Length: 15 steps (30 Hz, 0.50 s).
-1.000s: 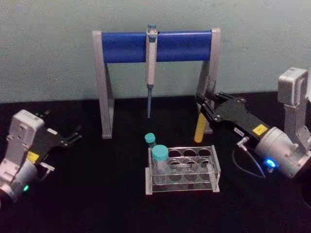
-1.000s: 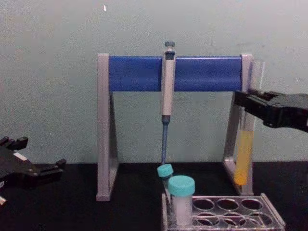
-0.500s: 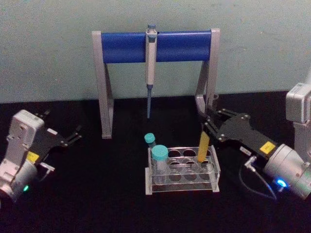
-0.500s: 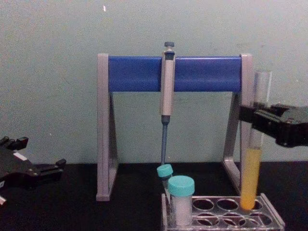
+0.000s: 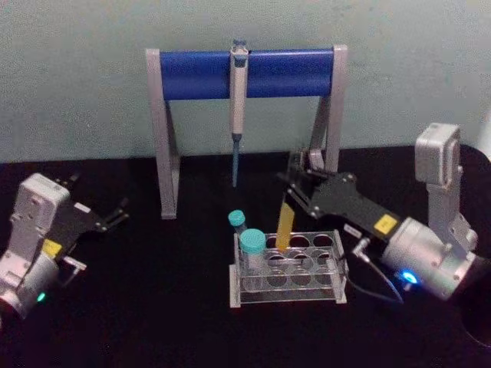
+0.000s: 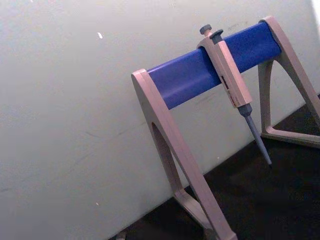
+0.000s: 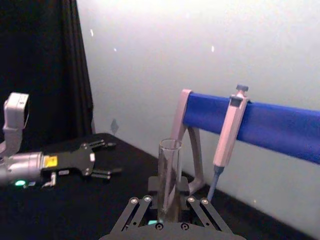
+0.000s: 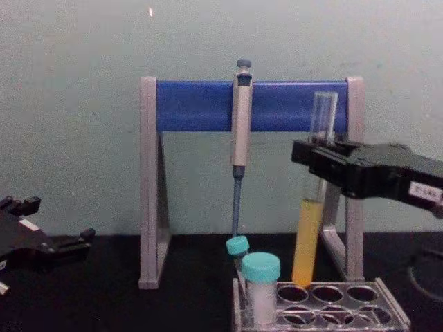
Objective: Pick up the test tube from the test tube rack, shake it, then place it back into the test tube rack.
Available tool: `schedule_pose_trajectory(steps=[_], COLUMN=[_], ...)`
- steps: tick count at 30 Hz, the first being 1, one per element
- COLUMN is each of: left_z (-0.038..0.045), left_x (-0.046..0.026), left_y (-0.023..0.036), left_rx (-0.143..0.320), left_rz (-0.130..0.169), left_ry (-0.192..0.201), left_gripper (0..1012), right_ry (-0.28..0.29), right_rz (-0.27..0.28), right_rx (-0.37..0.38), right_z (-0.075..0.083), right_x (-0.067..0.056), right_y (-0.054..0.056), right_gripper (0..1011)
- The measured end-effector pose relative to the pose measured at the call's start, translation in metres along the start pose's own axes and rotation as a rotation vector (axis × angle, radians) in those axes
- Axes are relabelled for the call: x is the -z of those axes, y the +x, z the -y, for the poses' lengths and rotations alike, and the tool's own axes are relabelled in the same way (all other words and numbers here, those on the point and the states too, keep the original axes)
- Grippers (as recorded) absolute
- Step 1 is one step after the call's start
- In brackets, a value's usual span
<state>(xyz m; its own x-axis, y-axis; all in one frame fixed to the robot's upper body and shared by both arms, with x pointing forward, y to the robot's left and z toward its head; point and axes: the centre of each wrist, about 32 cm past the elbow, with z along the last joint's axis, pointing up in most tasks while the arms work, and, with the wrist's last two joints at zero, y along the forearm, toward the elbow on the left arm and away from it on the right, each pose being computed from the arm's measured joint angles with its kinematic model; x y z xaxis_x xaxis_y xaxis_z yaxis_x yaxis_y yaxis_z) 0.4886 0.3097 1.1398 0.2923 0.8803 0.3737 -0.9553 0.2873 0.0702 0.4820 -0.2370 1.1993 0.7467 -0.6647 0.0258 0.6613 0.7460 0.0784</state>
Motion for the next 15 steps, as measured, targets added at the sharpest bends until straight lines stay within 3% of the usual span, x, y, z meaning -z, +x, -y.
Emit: schedule_pose_trajectory(steps=[6,15], left_z=[0.0,0.0], left_x=[0.0,0.0], left_y=[0.0,0.0], left_rx=[0.0,0.0], left_rz=[0.0,0.0], left_ry=[0.0,0.0], left_gripper=[1001,1001], right_ry=[0.023,0.025], right_rz=[0.01,0.024], right_rx=[0.015,0.091], right_z=[-0.015,-0.017], right_x=[-0.001,-0.001], right_y=[0.011,0.02], right_gripper=[235,235])
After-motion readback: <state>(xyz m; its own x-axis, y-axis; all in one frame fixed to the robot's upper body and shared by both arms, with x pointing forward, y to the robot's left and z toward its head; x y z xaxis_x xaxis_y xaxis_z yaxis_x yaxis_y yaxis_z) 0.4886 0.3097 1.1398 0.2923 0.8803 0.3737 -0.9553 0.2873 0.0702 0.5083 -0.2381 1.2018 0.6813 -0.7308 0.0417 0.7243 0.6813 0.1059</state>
